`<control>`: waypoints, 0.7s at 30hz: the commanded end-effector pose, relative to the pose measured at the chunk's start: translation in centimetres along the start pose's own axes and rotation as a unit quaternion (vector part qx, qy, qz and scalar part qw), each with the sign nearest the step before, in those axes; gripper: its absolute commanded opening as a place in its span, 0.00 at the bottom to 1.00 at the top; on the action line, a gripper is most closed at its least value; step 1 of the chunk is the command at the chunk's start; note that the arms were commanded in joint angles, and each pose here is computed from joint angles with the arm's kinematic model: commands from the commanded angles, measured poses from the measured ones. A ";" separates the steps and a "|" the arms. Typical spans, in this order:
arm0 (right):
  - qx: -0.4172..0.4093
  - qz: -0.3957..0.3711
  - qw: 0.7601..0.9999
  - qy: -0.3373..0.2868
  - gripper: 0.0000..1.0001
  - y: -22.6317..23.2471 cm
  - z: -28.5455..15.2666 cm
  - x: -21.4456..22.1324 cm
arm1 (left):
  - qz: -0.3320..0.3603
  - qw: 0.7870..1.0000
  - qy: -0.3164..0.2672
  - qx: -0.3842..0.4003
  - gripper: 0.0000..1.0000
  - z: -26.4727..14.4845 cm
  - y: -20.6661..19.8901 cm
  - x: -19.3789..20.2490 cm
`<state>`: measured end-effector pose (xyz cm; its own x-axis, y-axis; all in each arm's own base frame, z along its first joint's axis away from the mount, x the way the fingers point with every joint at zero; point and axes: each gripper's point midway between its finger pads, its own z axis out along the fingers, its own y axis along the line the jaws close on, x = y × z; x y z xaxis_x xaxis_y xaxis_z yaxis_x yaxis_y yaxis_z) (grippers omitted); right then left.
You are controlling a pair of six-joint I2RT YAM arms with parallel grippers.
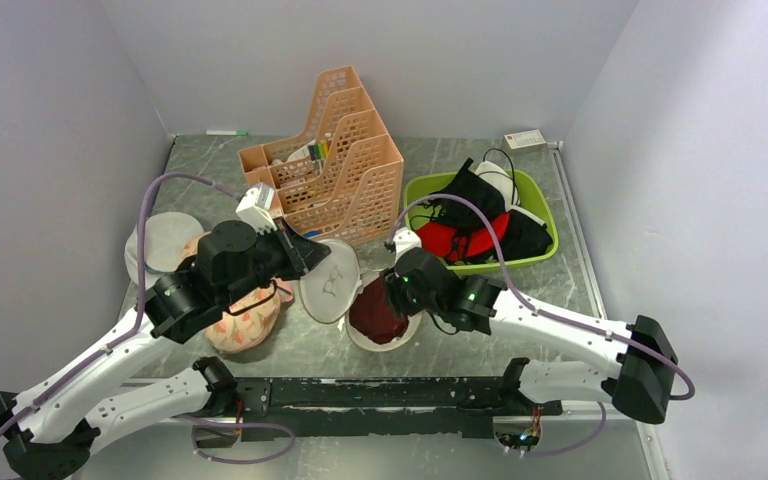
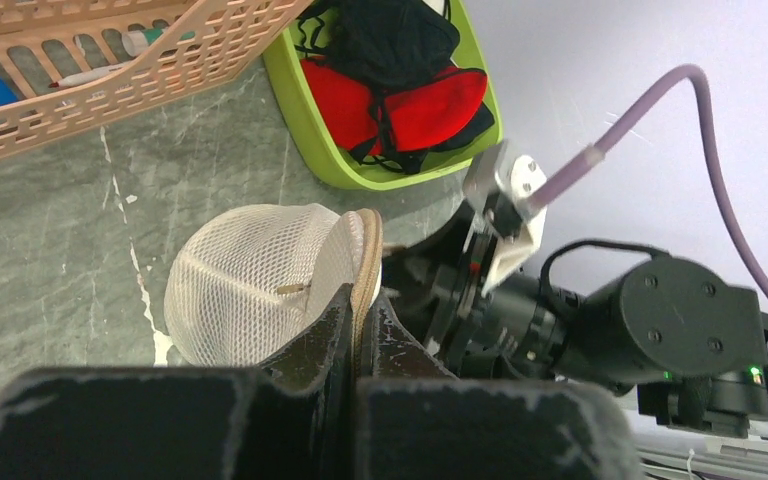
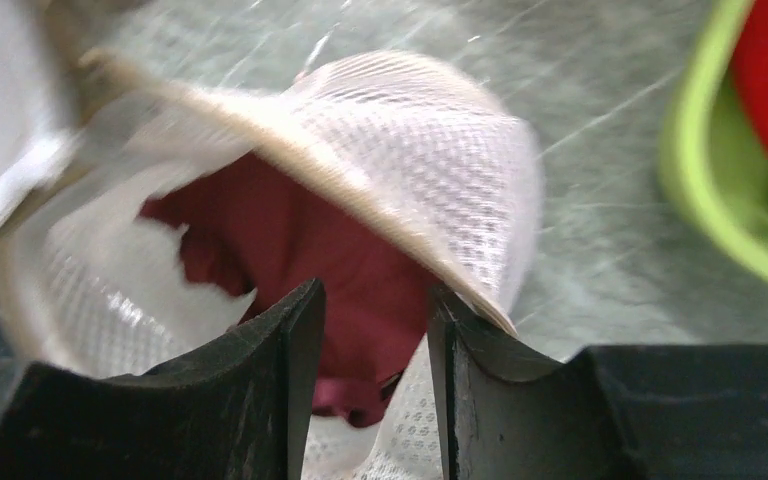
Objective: Unzip the laundry bag and remove the bra
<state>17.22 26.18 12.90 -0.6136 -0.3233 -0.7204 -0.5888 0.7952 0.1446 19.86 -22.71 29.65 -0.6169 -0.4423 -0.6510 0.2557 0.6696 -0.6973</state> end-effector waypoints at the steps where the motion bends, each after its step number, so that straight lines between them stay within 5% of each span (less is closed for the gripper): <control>1: 0.065 -0.011 0.997 -0.051 0.42 -3.7 0.8 -4.1 | 0.001 1.000 -0.012 -0.003 0.07 -0.3 -0.4 -1.1; 11: -0.061 -0.022 0.997 0.030 0.49 2.0 -0.5 -1.5 | 0.005 1.000 0.013 0.004 0.07 1.3 -0.2 0.5; 17: 0.000 0.016 0.997 0.069 0.50 -0.5 -1.1 2.4 | 0.011 1.000 0.005 -0.005 0.07 1.3 0.4 0.4; 21: -0.006 0.035 0.997 0.065 0.65 -0.4 -1.1 3.0 | 0.015 1.000 0.011 0.006 0.07 1.4 0.2 0.8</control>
<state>15.56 25.43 12.38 -0.6775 -0.3686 -0.6365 -0.5991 0.7787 0.1866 20.42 -23.43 27.83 -0.6402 -0.4062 -0.6521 0.2418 0.6992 -0.6728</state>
